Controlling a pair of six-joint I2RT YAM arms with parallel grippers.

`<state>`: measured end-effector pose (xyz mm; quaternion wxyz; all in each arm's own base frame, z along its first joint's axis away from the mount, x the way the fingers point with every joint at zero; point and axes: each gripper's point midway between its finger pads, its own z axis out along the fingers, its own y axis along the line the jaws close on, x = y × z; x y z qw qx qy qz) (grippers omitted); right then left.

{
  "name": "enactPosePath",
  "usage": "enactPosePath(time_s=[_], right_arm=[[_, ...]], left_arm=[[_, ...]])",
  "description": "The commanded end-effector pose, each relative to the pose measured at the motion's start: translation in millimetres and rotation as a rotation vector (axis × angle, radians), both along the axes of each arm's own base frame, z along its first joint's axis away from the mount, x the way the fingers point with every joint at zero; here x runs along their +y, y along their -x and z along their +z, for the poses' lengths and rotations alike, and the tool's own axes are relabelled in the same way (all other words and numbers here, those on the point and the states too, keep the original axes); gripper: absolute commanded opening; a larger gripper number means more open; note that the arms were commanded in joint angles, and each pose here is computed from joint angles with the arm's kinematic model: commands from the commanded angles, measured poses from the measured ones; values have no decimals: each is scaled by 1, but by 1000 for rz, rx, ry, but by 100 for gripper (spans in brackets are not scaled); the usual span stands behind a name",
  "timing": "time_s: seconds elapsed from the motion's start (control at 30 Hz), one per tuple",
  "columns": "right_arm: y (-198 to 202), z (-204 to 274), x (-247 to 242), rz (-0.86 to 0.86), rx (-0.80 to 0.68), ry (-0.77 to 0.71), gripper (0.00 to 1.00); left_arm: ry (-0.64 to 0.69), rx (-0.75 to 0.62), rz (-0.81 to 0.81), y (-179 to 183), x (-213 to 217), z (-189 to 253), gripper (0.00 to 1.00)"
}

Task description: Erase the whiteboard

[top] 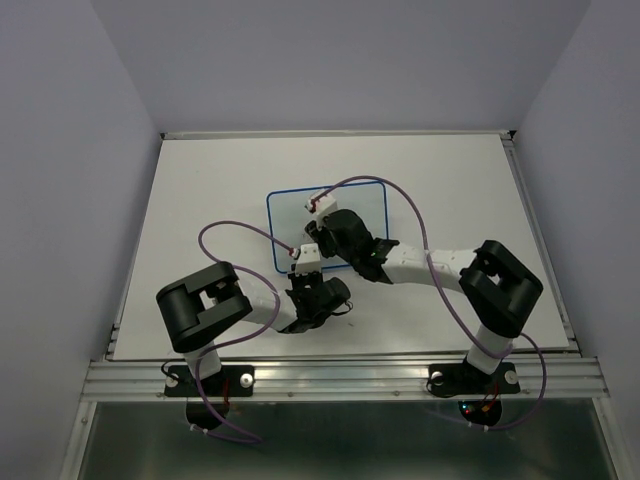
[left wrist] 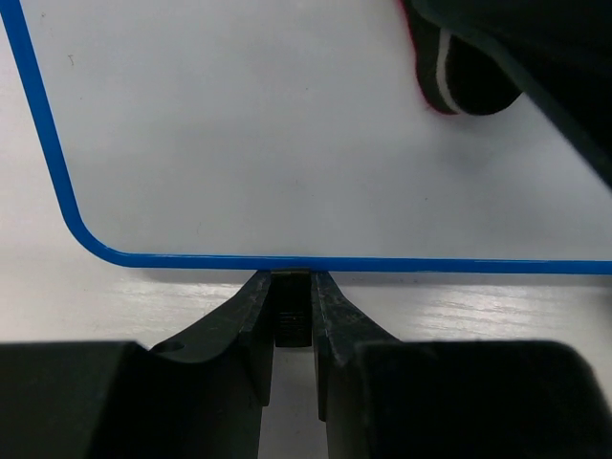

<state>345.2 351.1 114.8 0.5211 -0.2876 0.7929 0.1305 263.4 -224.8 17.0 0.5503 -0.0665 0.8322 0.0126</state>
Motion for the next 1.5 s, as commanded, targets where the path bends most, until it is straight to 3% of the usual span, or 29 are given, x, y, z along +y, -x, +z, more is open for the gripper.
enactPosePath(time_s=[0.0,0.13,0.4,0.6,0.8,1.03,1.17,1.47], right_arm=[[-31,21,-38,-196,-56,56,1],[-61,53,-59,-325,-130,39,1],[-85,89,-86,-407,-203,36,1],[-71,73,-58,-201,-158,32,1],[-31,42,1,51,-97,88,1],[13,10,40,152,18,82,1],[5,8,33,63,22,78,1],[-56,63,-20,-291,-79,-9,1]], left_arm=[[-21,198,-53,26,11,-54,0],[-26,203,-50,27,13,-57,0],[-31,206,-51,28,14,-60,0],[-25,203,-41,28,18,-61,0],[-21,196,-42,28,18,-59,0],[-31,183,-45,27,19,-57,0],[-33,178,-41,26,20,-58,0],[-18,183,-30,27,20,-61,0]])
